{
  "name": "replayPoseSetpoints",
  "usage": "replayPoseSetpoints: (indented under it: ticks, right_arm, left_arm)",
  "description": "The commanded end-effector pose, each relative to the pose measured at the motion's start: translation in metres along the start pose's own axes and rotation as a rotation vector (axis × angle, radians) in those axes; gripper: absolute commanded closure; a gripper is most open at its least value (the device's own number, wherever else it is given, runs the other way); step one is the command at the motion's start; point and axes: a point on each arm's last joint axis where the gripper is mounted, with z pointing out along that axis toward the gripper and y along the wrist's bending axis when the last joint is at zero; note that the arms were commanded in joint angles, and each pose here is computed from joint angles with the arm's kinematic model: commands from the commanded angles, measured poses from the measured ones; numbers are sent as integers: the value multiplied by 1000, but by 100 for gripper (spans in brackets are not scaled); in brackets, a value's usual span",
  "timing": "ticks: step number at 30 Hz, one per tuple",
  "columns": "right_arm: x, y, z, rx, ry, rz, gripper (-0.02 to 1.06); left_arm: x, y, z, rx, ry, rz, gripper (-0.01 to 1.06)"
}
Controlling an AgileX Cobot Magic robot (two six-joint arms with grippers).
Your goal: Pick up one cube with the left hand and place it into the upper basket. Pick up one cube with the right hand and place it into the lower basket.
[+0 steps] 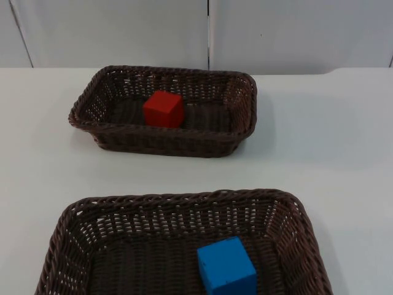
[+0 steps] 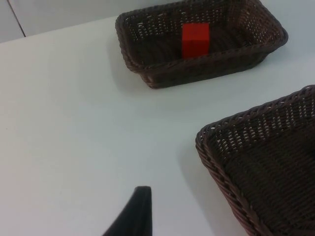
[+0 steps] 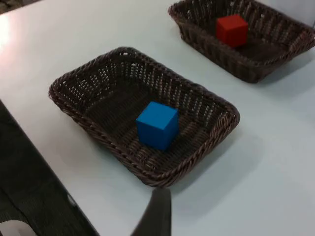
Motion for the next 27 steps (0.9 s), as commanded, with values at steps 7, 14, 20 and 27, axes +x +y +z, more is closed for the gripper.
replayPoseSetpoints:
  ticks: [7, 14, 20, 27]
  right_arm:
    - [3, 0, 1, -1, 14, 5, 26]
    - [3, 0, 1, -1, 14, 5, 24]
    - [3, 0, 1, -1, 14, 9, -1]
    - [3, 0, 1, 0, 14, 9, -1]
  left_arm:
    - [0, 0, 0, -4, -9, -5, 5]
    - [0, 0, 0, -4, -9, -5, 5]
    - [0, 0, 0, -4, -9, -5, 5]
    - [0, 0, 0, -4, -9, -5, 5]
